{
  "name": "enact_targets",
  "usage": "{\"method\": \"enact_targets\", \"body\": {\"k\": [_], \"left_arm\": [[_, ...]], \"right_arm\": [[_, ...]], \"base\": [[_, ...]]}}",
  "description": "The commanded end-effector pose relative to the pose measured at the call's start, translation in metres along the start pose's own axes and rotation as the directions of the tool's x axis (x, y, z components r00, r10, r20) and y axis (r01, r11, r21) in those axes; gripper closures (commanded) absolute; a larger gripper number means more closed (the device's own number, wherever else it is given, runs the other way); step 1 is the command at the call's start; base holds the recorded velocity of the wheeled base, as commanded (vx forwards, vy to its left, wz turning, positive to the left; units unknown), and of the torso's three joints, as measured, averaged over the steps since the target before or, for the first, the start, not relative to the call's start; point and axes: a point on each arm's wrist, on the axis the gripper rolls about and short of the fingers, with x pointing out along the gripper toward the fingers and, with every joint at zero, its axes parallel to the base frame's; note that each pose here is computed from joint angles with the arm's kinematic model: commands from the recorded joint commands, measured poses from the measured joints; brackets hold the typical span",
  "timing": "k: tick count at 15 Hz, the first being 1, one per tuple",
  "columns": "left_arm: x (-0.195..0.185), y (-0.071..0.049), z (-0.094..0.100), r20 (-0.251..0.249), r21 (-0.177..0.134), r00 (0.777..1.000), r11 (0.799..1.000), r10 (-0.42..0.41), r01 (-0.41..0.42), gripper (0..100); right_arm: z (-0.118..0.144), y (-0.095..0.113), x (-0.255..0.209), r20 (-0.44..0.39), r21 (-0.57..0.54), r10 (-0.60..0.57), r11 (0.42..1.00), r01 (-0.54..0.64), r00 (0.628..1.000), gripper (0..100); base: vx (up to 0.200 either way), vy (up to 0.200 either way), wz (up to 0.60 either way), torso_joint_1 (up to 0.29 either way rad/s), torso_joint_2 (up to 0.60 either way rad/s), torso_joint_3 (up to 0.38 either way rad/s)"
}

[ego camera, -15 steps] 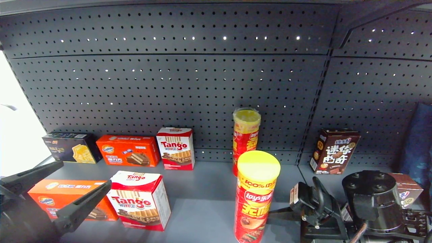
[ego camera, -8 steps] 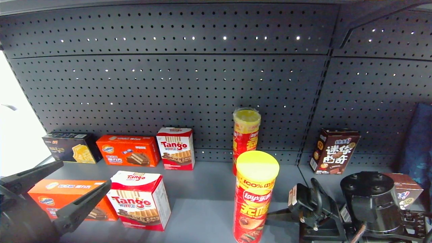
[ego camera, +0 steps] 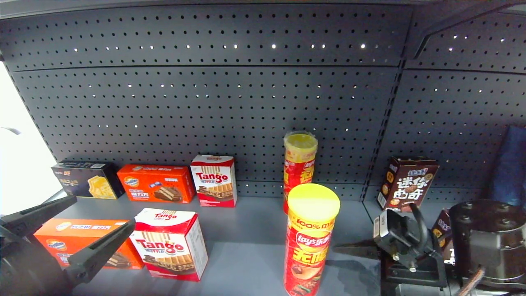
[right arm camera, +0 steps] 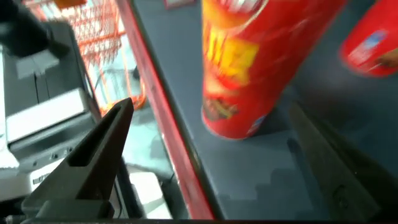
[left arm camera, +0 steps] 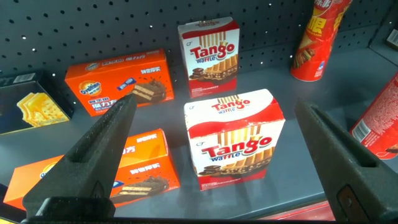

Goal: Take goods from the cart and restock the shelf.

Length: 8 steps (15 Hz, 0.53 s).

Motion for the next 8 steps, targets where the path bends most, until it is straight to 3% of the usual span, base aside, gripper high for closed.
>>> {"method": "enact_targets", "body": {"k": [1, 6, 8], "left_arm": [[0.0, 0.0, -0.001, -0.003, 0.002, 1.0, 1.0, 0.0, 0.0, 0], [0.0, 0.0, -0.001, -0.004, 0.002, 1.0, 1.0, 0.0, 0.0, 0], [0.0, 0.0, -0.001, -0.004, 0.002, 1.0, 1.0, 0.0, 0.0, 0]], "right_arm": [[0.015, -0.002, -0.02, 0.089, -0.017, -0.042, 0.999, 0.044, 0.995, 0], [0.045, -0.007, -0.044, 0.191, -0.029, -0.106, 0.993, 0.114, 0.976, 0], [0.064, -0.002, -0.067, 0.258, -0.031, -0.182, 0.98, 0.196, 0.949, 0]], "base": [[0.0, 0.0, 0.0, 0.0, 0.0, 0.0], [0.0, 0.0, 0.0, 0.0, 0.0, 0.0], [0.0, 0.0, 0.0, 0.0, 0.0, 0.0]]}}
